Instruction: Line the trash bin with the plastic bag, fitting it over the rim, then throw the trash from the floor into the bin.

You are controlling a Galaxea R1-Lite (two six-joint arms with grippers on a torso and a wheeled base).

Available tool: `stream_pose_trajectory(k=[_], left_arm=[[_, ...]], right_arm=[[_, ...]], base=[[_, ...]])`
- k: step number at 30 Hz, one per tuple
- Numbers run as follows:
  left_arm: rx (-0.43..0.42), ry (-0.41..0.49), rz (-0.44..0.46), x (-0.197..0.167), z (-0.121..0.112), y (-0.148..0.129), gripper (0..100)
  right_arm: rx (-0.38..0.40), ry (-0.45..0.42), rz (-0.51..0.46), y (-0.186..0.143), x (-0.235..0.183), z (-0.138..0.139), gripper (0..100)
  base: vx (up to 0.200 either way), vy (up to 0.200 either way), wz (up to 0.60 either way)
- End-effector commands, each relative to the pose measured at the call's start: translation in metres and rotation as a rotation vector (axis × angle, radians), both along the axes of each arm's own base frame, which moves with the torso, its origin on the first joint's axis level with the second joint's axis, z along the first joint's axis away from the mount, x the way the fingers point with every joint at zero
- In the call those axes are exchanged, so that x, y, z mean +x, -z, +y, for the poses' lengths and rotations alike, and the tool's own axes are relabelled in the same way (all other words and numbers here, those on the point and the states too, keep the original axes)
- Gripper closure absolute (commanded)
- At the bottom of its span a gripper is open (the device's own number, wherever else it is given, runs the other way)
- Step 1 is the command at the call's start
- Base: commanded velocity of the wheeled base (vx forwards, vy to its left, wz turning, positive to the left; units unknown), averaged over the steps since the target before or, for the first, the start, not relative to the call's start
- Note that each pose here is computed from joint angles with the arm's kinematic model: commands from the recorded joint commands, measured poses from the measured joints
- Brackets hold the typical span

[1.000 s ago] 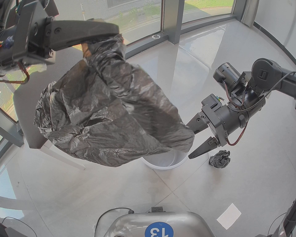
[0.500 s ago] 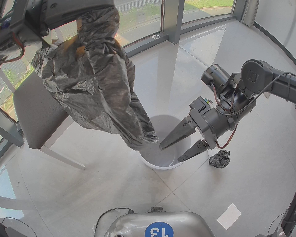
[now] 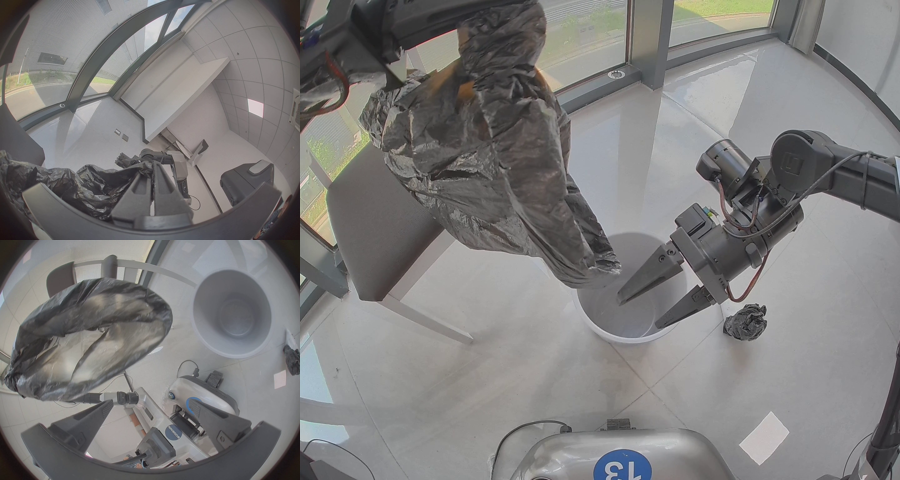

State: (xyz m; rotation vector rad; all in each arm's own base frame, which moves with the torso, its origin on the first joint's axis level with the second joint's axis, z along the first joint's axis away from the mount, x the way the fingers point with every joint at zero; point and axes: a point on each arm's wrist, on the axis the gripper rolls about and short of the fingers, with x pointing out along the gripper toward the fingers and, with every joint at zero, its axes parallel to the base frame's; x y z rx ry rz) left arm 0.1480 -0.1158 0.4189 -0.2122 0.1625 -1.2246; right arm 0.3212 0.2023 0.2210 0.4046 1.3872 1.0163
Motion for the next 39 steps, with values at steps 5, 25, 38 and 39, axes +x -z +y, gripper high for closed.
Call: stream_pose_trajectory(k=[5,25,38,39], left_arm=[[-0.002,0.013,-0.002,-0.002,0.000,0.000,100],[-0.001,0.033,0.000,-0.001,-0.004,-0.001,100],[-0.019,0.041,0.020,0.000,-0.008,0.001,100],[-0.017,0.040,0.023,0.001,-0.008,0.002,100]], right_arm=[[-0.029,0.065,0.065,0.021,0.021,-0.012,0],[-0.057,0.036,0.126,0.035,0.016,0.006,0],[-0.067,0.018,0.106,-0.006,-0.014,-0.020,0],[-0.065,0.018,0.093,-0.011,-0.016,-0.026,0]], base=[[0.000,0.000,0.00],[0.000,0.000,0.00],[0.000,0.000,0.00],[0.000,0.000,0.00]])
